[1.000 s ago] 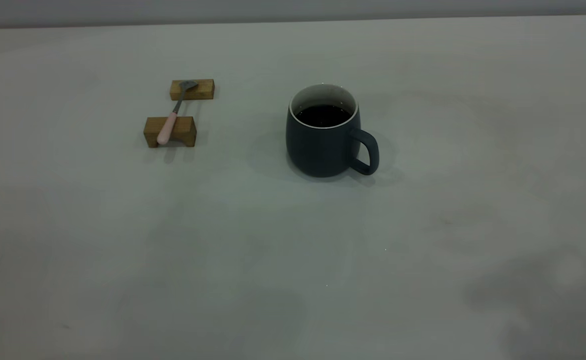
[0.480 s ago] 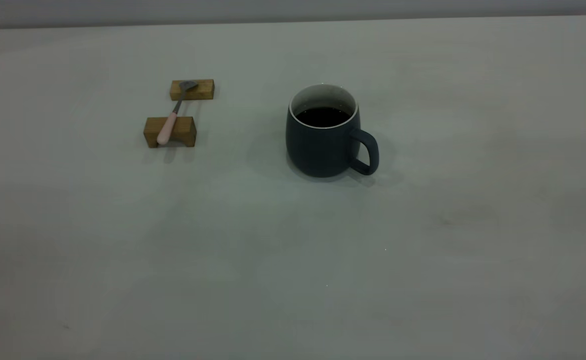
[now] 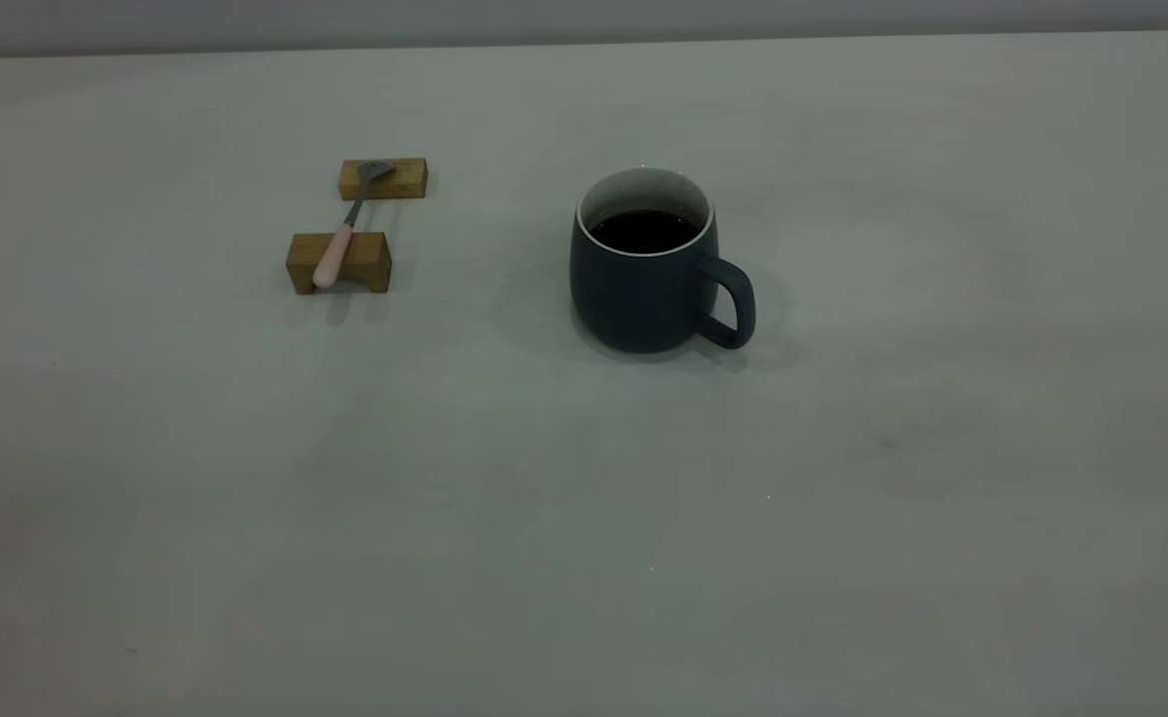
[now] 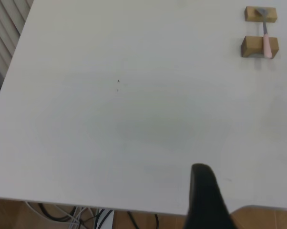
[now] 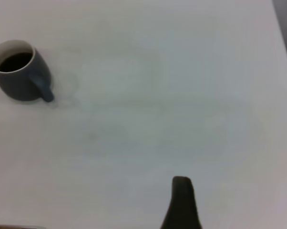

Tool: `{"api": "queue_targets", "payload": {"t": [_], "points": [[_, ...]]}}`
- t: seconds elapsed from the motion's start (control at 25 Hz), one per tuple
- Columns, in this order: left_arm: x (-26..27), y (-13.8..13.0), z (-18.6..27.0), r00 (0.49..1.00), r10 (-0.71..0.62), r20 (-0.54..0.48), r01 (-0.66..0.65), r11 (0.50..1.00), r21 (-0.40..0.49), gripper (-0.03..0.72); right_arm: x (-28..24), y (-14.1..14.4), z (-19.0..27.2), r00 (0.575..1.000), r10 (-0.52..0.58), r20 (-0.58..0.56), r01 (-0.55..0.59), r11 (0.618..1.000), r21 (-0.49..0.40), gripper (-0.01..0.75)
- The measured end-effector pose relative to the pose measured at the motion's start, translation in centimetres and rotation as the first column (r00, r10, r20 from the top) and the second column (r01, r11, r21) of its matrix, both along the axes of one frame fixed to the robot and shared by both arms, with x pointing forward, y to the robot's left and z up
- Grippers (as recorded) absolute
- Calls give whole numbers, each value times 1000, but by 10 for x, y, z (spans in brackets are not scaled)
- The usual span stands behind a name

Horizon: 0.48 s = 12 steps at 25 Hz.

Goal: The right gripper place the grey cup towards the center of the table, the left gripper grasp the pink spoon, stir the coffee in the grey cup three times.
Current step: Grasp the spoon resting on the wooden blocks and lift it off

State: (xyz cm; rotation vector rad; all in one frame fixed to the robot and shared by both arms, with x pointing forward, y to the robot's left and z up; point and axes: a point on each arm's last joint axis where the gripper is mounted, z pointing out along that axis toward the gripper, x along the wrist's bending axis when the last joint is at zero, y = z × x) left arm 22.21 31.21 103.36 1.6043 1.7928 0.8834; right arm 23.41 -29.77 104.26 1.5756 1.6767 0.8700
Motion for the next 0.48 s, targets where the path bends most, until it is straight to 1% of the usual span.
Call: {"api": "queue_targets", "payload": {"t": [0.2,0.32,0.48], "points": [[0,0,0,1000,0,0,0,1000,0,523,2,0,-5,1000,0,-11,0,1000,2,642],[0,0,0,1000,0,0,0,1000,0,523,2,0,-5,1000,0,-11,0,1000,2,626],[0,0,0,1000,0,0,0,1000,0,523,2,0,-5,1000,0,-11,0,1000,2,560]]}}
